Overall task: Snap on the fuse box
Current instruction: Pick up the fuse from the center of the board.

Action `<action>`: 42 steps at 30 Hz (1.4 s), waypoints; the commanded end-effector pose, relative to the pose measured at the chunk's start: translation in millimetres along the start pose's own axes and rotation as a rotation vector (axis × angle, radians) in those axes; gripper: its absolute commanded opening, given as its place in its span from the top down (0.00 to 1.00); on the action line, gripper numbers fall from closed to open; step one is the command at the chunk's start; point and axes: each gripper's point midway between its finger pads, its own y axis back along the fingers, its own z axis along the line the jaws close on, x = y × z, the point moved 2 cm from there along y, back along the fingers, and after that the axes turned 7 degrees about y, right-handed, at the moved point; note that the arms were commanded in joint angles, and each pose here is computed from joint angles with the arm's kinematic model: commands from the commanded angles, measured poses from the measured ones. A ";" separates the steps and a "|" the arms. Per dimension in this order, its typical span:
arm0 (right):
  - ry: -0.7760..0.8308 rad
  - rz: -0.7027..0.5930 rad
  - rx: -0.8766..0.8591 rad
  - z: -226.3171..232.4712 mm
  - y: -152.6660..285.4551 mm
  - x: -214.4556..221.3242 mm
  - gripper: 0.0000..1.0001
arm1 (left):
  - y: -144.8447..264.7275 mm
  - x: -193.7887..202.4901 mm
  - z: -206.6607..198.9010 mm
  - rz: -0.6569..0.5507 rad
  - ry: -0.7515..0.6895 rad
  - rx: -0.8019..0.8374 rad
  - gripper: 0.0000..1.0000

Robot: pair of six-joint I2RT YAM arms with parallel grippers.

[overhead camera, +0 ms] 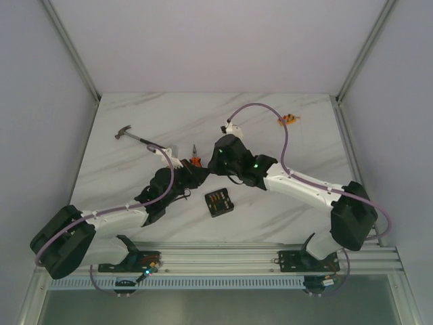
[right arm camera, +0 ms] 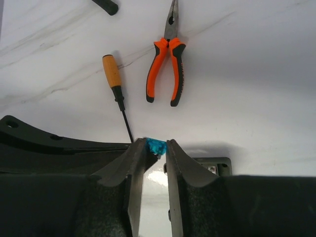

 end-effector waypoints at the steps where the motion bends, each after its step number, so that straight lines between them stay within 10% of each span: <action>1: -0.041 -0.028 -0.050 8.6 13.6 0.6 0.72 | -3.6 -12.9 -22.0 -0.045 -0.010 0.070 0.91; 12: 0.087 -0.120 -0.115 -2.9 44.2 -10.5 0.51 | 5.7 -7.1 -17.9 0.017 -0.167 0.070 0.98; 25: 0.535 -0.167 -0.578 -2.0 93.6 -19.5 0.53 | 37.3 3.7 -60.4 0.184 -0.388 0.406 0.98; 42: 0.691 -0.145 -0.841 14.7 118.0 -2.8 0.61 | 64.8 7.3 -102.5 0.246 -0.409 0.636 0.98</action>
